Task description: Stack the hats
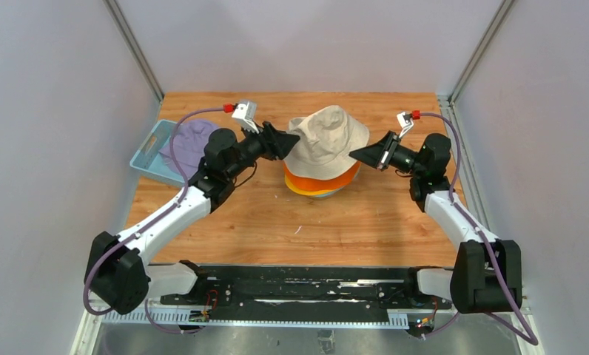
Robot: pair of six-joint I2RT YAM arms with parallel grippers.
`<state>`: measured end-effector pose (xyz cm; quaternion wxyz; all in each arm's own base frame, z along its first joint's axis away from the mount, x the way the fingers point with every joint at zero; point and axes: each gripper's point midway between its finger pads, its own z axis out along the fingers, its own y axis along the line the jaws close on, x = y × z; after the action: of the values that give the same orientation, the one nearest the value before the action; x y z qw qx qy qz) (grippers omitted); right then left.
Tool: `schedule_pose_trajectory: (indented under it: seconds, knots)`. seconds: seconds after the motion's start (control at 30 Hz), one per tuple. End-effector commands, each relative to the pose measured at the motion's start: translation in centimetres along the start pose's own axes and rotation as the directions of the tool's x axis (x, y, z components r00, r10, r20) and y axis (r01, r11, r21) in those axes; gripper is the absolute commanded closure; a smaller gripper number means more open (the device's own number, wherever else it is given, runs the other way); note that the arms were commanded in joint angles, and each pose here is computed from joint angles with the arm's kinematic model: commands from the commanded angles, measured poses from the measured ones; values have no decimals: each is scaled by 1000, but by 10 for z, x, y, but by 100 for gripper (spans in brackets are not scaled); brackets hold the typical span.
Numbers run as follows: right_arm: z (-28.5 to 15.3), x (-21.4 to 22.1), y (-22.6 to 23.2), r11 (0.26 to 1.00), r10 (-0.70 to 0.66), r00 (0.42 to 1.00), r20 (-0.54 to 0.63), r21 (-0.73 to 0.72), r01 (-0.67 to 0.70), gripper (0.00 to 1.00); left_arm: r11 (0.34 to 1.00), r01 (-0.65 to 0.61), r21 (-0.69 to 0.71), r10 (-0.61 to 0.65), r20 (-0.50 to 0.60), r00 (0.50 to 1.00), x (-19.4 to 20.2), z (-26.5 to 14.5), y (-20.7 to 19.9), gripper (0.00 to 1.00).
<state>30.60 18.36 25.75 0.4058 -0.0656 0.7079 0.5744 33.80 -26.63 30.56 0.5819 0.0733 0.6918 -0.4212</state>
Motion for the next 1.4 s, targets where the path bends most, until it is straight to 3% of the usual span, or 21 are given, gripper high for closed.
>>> schedule_pose_trajectory:
  seconds: [0.0, 0.3, 0.57, 0.77, 1.0, 1.37]
  knots:
    - [-7, 4, -16, 1000, 5, 1000, -21, 8, -4, 99, 996, -41, -73, 43, 25, 999, -18, -14, 1, 41]
    - [-6, 2, -47, 997, 60, 998, -27, 46, -59, 99, 959, -99, -267, 103, 3, 995, -25, -37, 31, 32]
    - [1, 2, -74, 992, 110, 993, -35, 70, -107, 99, 943, -109, -314, 112, -7, 994, -25, -27, 42, 32]
    - [7, -3, -87, 989, 127, 991, -33, 76, -125, 100, 932, -118, -343, 127, 4, 992, -23, -8, 54, 25]
    - [13, -9, -97, 988, 138, 990, -33, 74, -135, 99, 945, -99, -310, 116, 35, 993, -21, 14, 57, 16]
    - [20, -16, -105, 989, 139, 990, -38, 59, -137, 99, 988, 123, -95, -112, 117, 987, -21, 20, 68, 22]
